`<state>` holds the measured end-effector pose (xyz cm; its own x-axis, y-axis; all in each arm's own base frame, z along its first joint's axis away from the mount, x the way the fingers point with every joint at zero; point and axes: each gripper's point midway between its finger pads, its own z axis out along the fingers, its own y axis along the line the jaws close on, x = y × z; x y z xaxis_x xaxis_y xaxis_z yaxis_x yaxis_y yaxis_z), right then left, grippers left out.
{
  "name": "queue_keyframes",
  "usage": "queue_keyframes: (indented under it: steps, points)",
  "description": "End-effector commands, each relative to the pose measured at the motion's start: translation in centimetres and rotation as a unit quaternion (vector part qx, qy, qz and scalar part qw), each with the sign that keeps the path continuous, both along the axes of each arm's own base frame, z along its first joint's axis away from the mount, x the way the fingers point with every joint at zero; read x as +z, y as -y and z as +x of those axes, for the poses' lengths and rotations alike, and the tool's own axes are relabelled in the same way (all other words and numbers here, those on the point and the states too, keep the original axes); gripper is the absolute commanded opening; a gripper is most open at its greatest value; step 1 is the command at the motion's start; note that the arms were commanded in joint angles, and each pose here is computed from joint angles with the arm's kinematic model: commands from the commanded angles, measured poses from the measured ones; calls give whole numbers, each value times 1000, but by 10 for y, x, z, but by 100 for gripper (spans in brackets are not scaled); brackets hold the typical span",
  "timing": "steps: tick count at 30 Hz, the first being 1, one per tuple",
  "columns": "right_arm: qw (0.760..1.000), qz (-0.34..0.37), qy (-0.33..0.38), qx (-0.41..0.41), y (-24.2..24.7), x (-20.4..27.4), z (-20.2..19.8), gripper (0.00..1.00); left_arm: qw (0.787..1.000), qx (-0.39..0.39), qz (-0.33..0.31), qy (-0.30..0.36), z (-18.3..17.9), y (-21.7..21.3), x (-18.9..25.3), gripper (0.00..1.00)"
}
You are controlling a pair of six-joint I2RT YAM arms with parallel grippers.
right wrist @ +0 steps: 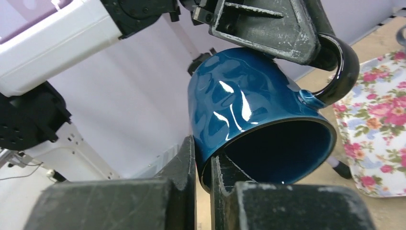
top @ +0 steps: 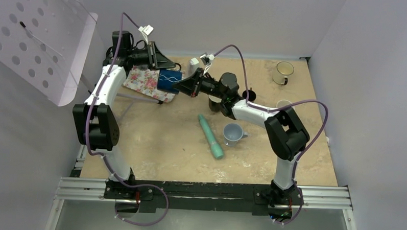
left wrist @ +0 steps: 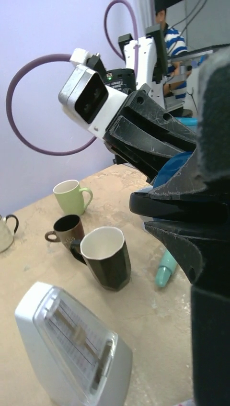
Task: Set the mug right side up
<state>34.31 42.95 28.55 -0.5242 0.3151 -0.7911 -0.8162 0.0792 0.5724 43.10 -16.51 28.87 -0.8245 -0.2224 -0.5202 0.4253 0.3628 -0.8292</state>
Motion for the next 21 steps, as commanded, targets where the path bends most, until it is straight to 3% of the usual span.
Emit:
queue_keyframes:
  steps: [1, 4, 7, 8, 15, 21]
  points:
    - [988, 69, 134, -31, 4, 96, -21, 0, 1000, -22, 3, -6, -27, 16, 15, 4]
    - [988, 37, 132, -73, 11, 92, -10, 0, 1000, -19, 23, 4, -27, 12, 10, 41]
    - [984, 1, 136, -118, 22, 87, -2, 0, 998, 4, 61, 19, -18, 5, 1, 93]
    - [982, -13, 138, -130, 25, 84, 0, 0, 997, 12, 75, 26, -13, 2, -2, 99]
    - [967, -116, 141, -177, 38, 42, 5, 0, 991, 32, 125, 26, 7, -9, -25, 100]
    - [919, -317, 177, -153, 39, -22, -15, 0, 972, 44, 209, 93, 9, -29, -9, 100]
